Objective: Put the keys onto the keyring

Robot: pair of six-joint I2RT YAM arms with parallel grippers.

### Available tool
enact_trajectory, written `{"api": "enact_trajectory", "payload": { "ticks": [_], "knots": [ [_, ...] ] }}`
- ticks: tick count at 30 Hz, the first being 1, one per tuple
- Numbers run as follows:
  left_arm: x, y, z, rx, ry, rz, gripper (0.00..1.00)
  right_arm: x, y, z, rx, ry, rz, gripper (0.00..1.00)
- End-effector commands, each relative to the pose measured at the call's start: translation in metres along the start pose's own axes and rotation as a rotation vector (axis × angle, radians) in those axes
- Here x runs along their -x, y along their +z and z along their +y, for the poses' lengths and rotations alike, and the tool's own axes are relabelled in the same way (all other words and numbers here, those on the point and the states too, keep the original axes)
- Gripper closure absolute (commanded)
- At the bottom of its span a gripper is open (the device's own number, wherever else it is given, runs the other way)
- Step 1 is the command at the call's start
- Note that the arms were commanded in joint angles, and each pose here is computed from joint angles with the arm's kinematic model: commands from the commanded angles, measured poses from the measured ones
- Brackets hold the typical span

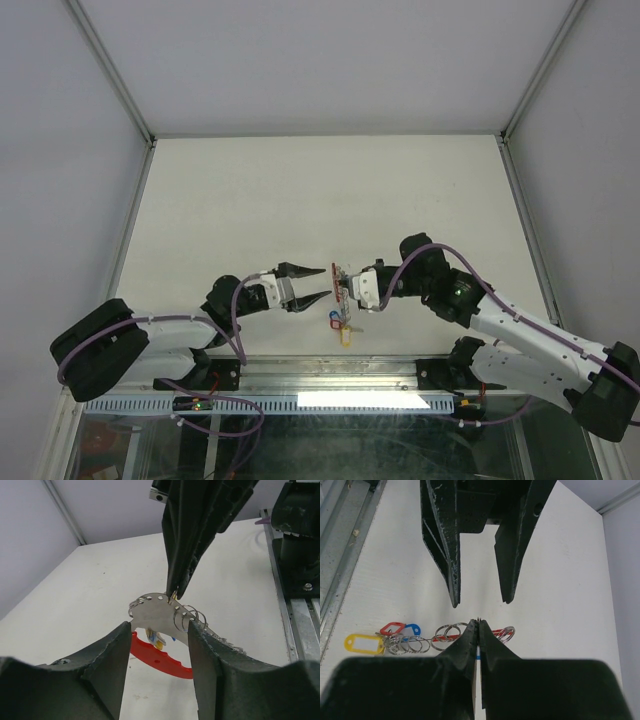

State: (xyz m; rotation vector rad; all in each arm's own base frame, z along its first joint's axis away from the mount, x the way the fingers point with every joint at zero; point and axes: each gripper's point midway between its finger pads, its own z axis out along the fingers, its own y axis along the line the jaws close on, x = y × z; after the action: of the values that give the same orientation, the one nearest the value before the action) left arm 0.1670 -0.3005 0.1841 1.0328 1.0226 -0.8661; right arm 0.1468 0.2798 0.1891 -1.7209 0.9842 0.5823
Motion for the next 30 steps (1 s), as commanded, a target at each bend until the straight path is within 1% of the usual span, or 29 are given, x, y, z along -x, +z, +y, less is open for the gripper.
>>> {"api": "enact_trajectory", "payload": {
  "ticks": [1,5,7,11,17,27,30],
  "knots": [
    [0.019,0.005,-0.004,-0.063,0.137,-0.083,0.55,0.042,-0.001,-0.03,-0.08,-0.036,-0.132,1.0],
    [0.019,0.009,-0.002,-0.059,0.142,-0.079,0.64,0.042,0.001,-0.031,-0.085,-0.014,-0.142,1.0],
    [0.019,0.011,-0.002,-0.056,0.148,-0.079,0.67,0.041,0.003,-0.032,-0.086,-0.002,-0.142,1.0],
    [0.019,0.015,0.0,-0.039,0.161,-0.076,0.68,0.039,0.005,-0.032,-0.088,0.02,-0.137,1.0],
    [0.022,0.019,0.003,-0.022,0.174,-0.079,0.73,0.034,0.008,-0.028,-0.073,0.037,-0.132,1.0],
    [0.019,0.025,0.003,-0.034,0.189,-0.059,0.77,0.034,0.01,-0.025,-0.057,0.045,-0.137,1.0],
    [0.019,0.026,0.001,-0.043,0.191,-0.058,0.8,0.033,0.011,-0.024,-0.052,0.049,-0.135,1.0]
  ]
}}
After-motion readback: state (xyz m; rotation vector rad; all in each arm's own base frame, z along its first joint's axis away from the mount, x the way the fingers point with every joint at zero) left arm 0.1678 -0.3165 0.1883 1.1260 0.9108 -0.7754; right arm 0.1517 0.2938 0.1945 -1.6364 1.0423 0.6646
